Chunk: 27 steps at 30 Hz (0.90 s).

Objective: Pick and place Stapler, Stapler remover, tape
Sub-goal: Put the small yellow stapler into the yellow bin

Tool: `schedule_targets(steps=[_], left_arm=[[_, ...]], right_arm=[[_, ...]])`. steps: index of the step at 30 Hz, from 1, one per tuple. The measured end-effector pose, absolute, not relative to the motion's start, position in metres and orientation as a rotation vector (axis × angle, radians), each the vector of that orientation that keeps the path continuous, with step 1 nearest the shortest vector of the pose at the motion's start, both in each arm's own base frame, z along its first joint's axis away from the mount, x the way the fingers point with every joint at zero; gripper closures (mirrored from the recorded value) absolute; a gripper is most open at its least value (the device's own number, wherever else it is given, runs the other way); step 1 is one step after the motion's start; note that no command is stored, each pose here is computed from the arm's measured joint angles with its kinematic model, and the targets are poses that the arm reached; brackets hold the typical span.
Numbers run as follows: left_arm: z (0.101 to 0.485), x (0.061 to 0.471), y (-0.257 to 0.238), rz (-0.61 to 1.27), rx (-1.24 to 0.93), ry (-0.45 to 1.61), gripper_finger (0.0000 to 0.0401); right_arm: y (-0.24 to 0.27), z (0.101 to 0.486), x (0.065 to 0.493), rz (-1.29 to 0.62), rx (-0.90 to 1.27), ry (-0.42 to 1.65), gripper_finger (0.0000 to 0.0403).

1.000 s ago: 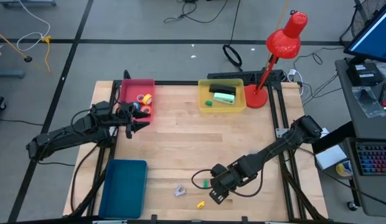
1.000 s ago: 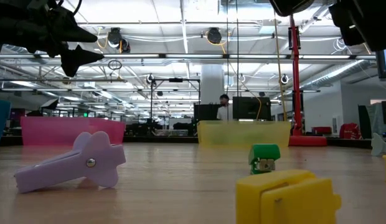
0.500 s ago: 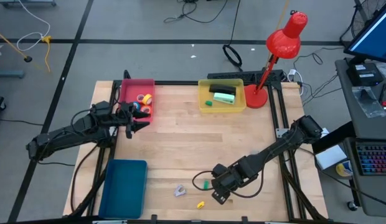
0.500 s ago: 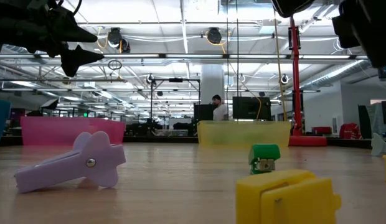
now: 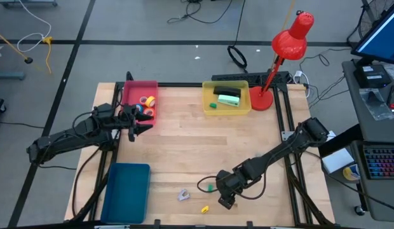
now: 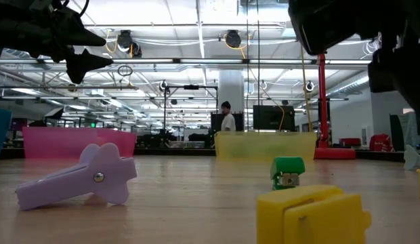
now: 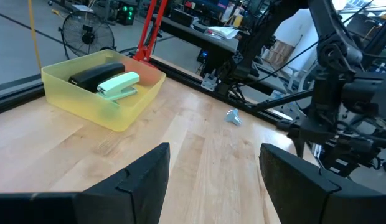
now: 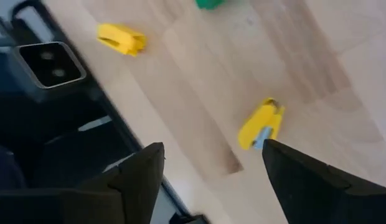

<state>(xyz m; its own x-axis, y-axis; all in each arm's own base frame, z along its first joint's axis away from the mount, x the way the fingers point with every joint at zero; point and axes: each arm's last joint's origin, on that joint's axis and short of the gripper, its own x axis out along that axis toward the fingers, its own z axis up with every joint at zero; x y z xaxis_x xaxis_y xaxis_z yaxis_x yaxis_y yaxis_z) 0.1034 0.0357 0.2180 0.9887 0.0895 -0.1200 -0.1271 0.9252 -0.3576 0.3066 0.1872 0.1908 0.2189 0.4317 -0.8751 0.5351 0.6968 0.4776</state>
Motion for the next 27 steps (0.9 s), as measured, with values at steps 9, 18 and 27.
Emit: schedule_targets(steps=[9,18,27], left_arm=[[0.218,0.103,0.036,0.112,-0.376,0.102,0.0153],[0.218,0.103,0.036,0.114,-0.364,0.103,0.0153],[0.218,0.103,0.036,0.115,-0.379,0.102,0.0153]], right_arm=[[0.184,0.181,0.301,-0.095,0.869,1.445,0.0148],[0.181,0.178,0.3,-0.111,0.853,1.456,0.0149],[0.173,0.178,0.303,-0.111,0.83,1.455,0.0149]])
